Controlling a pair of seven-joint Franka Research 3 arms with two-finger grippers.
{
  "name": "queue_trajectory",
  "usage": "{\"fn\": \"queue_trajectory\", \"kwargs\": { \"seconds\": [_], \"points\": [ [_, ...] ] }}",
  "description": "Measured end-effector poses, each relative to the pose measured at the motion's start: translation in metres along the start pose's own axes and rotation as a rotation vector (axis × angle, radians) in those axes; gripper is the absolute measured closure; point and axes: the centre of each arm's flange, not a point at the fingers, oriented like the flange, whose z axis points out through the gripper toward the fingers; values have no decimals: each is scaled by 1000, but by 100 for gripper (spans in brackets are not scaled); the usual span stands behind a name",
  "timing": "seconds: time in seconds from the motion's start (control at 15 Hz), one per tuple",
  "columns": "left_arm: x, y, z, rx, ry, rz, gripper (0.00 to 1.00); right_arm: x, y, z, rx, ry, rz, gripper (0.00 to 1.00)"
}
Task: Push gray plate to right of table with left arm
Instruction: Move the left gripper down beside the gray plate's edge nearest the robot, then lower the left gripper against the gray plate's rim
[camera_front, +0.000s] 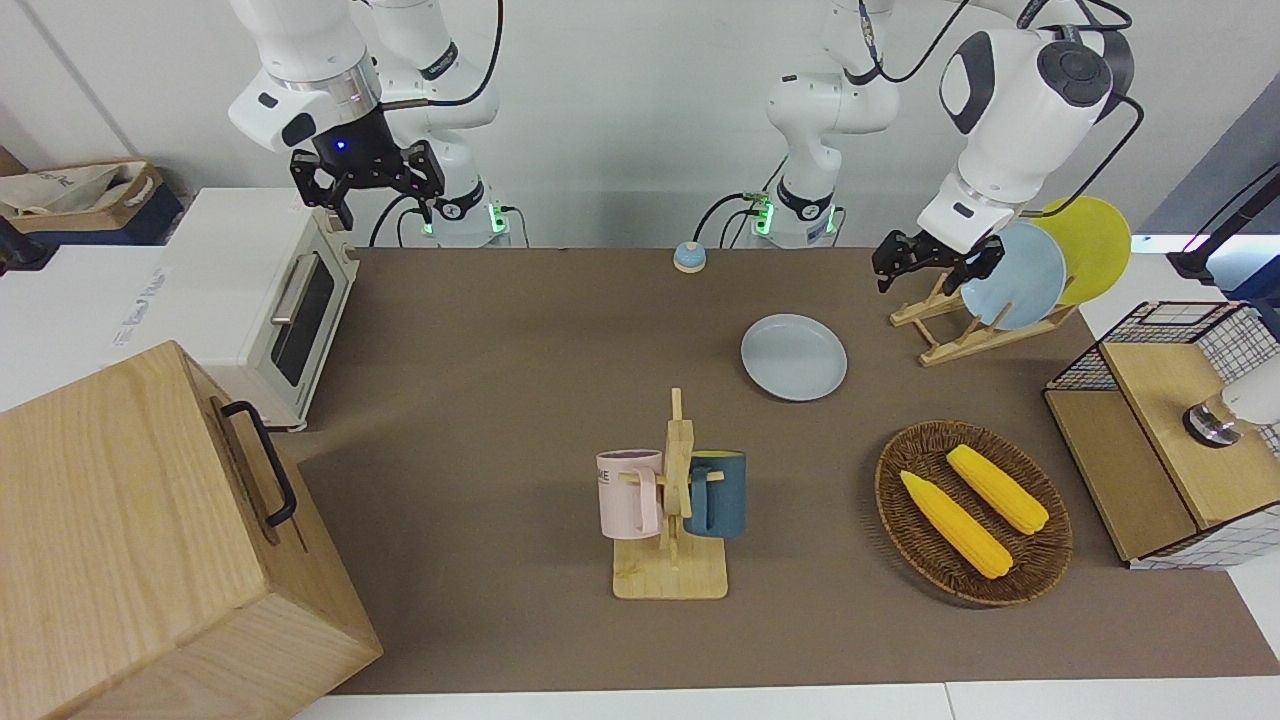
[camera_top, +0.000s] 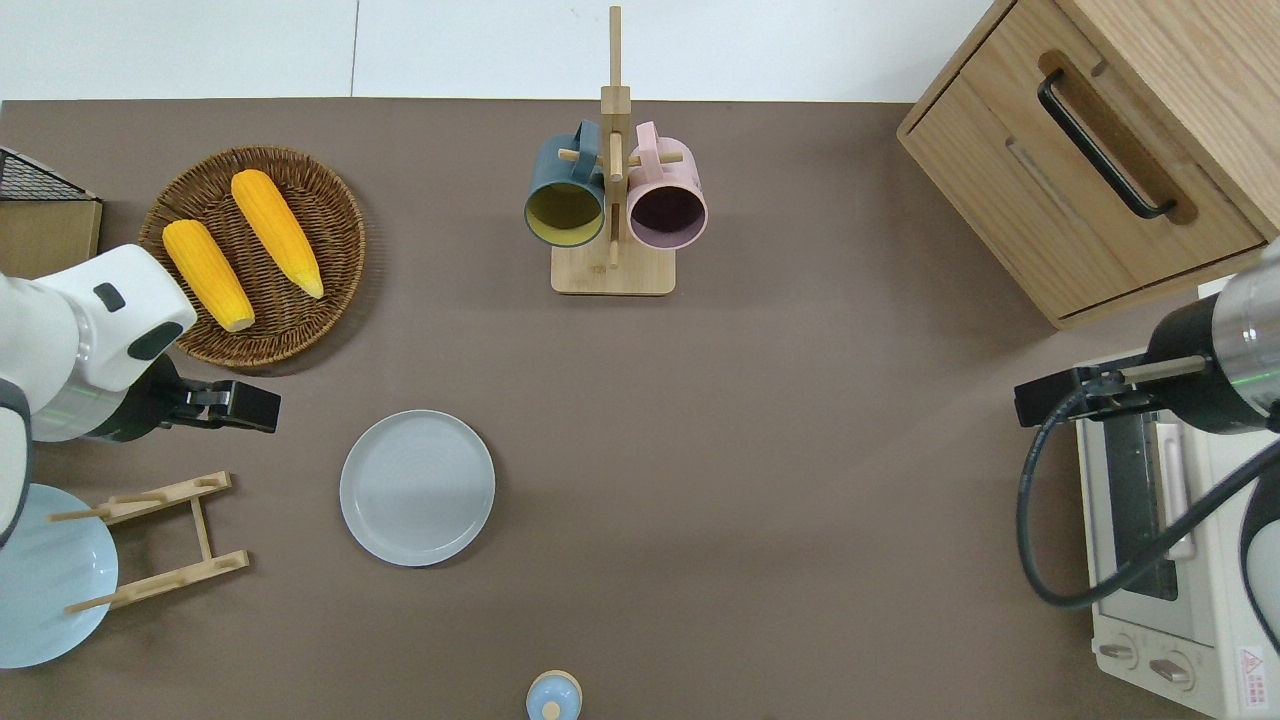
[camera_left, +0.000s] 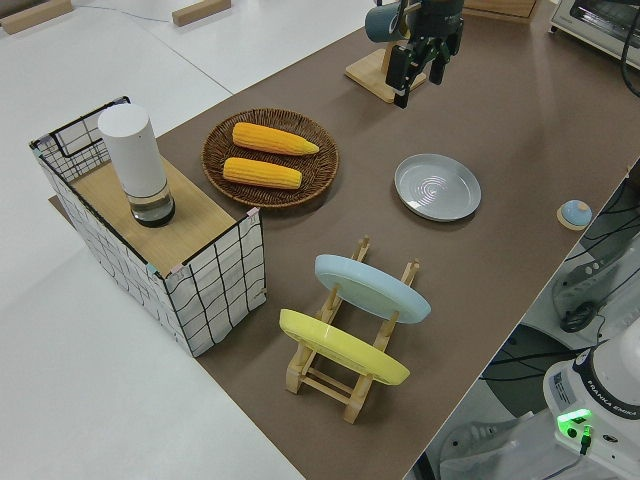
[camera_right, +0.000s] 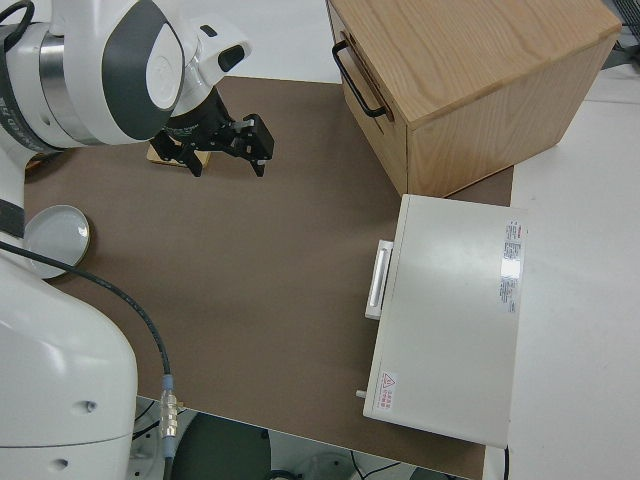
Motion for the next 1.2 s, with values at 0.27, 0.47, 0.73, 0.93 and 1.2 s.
{"fn": "queue_trajectory", "kwargs": {
  "seconds": [0.27,0.47,0.73,0.93,1.2],
  "points": [
    [-22,1,39,-10,43,-5,0,0,0,0,0,0,0,1],
    [-37,2,72,-10,52,-4,0,0,0,0,0,0,0,1],
    [-49,14,121,-3,53,11,0,0,0,0,0,0,0,1],
    [-59,14,158,-1,63,-2,0,0,0,0,0,0,0,1],
    [-73,17,204,2,80,-35,0,0,0,0,0,0,0,1]
  ]
}}
